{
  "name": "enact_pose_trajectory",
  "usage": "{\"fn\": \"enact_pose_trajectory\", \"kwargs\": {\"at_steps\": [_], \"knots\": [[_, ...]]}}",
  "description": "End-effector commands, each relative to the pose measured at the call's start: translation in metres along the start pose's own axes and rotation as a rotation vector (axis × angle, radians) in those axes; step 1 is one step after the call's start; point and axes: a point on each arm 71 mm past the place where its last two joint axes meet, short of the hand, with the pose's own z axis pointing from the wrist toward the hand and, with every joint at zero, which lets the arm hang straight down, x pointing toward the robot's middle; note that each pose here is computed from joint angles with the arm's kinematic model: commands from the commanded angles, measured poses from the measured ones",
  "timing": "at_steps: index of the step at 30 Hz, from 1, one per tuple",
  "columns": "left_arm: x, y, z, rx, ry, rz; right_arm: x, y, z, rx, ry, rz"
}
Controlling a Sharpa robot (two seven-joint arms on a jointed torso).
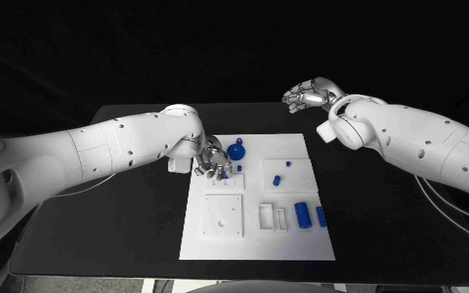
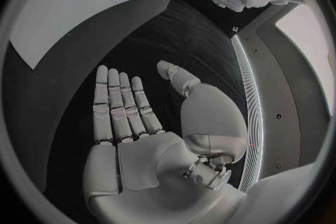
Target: Assemble the parts on the task board
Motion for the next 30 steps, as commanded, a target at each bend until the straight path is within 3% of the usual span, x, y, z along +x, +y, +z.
{"fn": "enact_pose_trajectory", "kwargs": {"at_steps": [1, 11, 22, 30], "knots": [[0.0048, -0.0035, 0.0020, 0.002, 0.054, 0.005, 0.002, 0.001, 0.000, -0.006, 0.012, 0.003], [0.0086, -0.0008, 0.0085, -0.026, 0.068, 0.010, 0.002, 0.001, 0.000, -0.006, 0.012, 0.003], [0.0052, 0.0025, 0.0116, -0.056, 0.044, 0.014, 0.002, 0.001, 0.000, -0.007, 0.015, 0.004], [0.0067, 0.0008, 0.0153, -0.056, 0.042, 0.009, 0.003, 0.002, 0.001, -0.008, 0.016, 0.004]]}}
